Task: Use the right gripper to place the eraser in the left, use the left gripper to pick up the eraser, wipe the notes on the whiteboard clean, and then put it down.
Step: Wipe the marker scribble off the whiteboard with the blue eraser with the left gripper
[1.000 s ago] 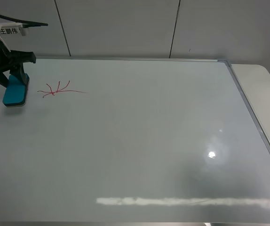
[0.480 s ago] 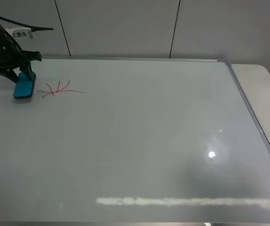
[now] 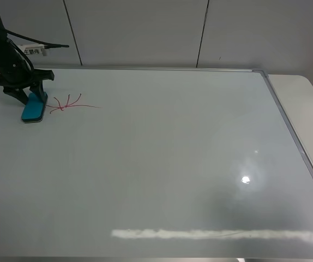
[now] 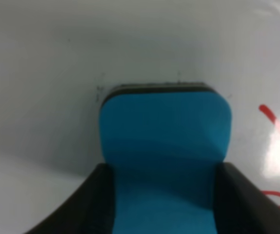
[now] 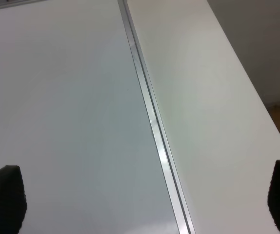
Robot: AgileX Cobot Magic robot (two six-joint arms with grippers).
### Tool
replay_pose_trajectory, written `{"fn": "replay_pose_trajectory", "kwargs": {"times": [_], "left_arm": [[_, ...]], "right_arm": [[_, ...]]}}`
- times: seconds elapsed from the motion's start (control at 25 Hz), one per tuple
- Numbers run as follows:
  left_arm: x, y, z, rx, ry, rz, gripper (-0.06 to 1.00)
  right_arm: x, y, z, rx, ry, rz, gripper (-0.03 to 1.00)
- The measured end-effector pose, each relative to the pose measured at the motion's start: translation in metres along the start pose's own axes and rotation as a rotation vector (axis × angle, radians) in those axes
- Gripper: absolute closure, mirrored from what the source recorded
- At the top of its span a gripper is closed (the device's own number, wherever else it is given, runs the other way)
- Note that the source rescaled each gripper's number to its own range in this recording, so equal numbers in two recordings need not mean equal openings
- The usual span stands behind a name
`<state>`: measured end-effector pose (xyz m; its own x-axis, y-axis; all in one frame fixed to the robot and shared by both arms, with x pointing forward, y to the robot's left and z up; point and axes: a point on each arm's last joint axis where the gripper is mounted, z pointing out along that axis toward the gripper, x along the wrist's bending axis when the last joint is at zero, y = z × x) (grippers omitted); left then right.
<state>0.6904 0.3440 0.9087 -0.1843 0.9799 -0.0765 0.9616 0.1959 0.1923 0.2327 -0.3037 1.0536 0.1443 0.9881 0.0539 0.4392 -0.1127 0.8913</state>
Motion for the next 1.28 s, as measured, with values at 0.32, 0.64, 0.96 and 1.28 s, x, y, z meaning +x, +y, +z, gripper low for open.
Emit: {"fn": "replay_pose_trajectory", "kwargs": {"times": [0.32, 0.64, 0.96, 1.28], "left_arm": [[-0.065, -0.009, 0.004, -0.015, -0.03, 0.145, 0.92], [-0.161, -0.044, 0.007, 0.002, -0.076, 0.364, 0.92], [-0.202, -0.067, 0.007, 0.024, -0.134, 0.429, 0.92], [-0.13, -0.027, 0.009, -0.016, -0.136, 0.217, 0.92]], "right_arm": [[0.0, 0.0, 0.0, 0.0, 0.0, 0.0, -0.03], [0.0, 0.0, 0.0, 0.0, 0.0, 0.0, -0.03], [0.0, 0.0, 0.0, 0.0, 0.0, 0.0, -0.03], [0.0, 0.0, 0.0, 0.0, 0.0, 0.0, -0.03]]}}
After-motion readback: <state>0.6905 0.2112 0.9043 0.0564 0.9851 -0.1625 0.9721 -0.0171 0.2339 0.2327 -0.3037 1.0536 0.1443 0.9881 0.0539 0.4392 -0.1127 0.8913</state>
